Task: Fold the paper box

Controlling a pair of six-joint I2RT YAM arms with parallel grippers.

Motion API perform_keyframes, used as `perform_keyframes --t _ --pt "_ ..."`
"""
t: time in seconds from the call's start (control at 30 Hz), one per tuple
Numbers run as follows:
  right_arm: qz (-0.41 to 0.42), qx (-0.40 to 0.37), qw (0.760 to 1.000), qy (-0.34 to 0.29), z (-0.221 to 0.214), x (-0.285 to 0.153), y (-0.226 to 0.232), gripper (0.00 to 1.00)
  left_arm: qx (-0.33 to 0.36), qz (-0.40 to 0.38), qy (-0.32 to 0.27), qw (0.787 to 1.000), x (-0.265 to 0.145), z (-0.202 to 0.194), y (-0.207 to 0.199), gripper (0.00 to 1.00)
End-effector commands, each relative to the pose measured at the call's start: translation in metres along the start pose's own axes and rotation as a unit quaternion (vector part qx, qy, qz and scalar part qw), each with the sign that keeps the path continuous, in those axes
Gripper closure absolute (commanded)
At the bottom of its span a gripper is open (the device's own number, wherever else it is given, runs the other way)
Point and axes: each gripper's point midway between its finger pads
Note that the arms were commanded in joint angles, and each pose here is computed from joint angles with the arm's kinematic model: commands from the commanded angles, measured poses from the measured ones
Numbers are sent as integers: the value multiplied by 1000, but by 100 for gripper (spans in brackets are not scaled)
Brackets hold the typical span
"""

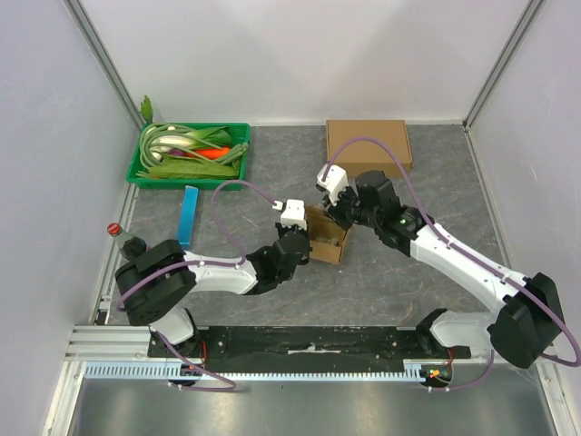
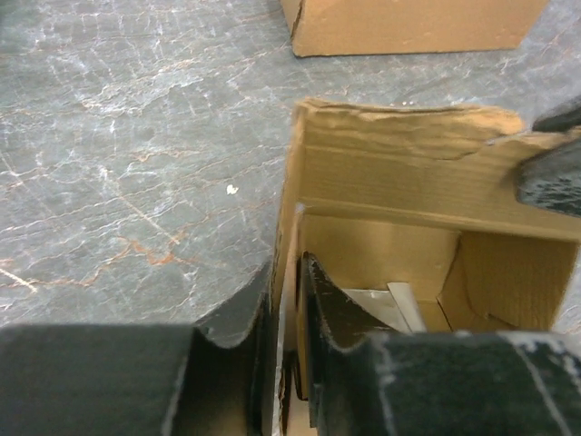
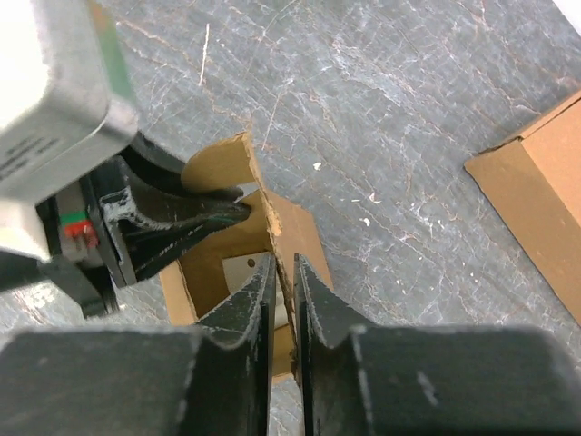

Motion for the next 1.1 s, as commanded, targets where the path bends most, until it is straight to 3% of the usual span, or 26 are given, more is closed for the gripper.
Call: perform_keyframes --t 0.0,0.03,0.17,0.27,0.3,0.33,0.4,0.47,0.53,0.67,0.7,0.8,0.83,0.97,1.07 --pt "20 -50 998 -40 4 -5 15 83 2 -1 -6 1000 -14 10 9 70" --pt "2 -61 997 -53 9 -10 12 87 3 -5 -1 1000 -20 7 14 60" --pt "-7 -94 993 -65 3 -12 40 94 -31 -41 5 999 -48 19 20 44" --pt "-21 -116 991 -67 -4 -17 55 94 -66 -82 5 994 -82 35 29 44" --pt "-22 -118 990 -80 1 -18 60 94 -60 -91 28 994 -93 27 35 45" --pt "-20 -122 989 -82 1 -20 66 92 -83 -113 3 990 -109 50 38 49" --pt "-9 -127 989 -76 -5 -20 89 88 -72 -119 19 990 -123 50 49 50" --pt "-6 -137 989 -63 -12 -18 113 84 -107 -132 -9 985 -136 88 52 50" --pt "2 -109 993 -54 -20 -12 127 79 -141 -164 -10 976 -142 108 41 50" --pt "17 -59 997 -42 -45 -3 147 69 -200 -223 50 953 -114 117 16 55" --pt "8 -57 997 -43 -49 -3 145 69 -196 -263 105 939 -109 96 -2 58" --pt "11 -10 997 -74 -47 -10 149 70 -187 -282 175 925 -90 64 -18 68" --pt "16 -5 997 -77 -46 -11 150 70 -185 -281 186 923 -87 56 -19 73" --pt "42 21 997 -67 -55 -11 162 62 -190 -278 211 917 -74 19 -18 76" --pt "65 85 993 -55 -63 -11 174 48 -177 -284 235 912 -76 -14 -17 77"
Point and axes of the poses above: each gripper's point midway between its finger pads, its own x axis out along the fingers, its own y axis along the line the jaws close on, z = x × y, and after that the axes turned 2 degrees about -x, right-handed
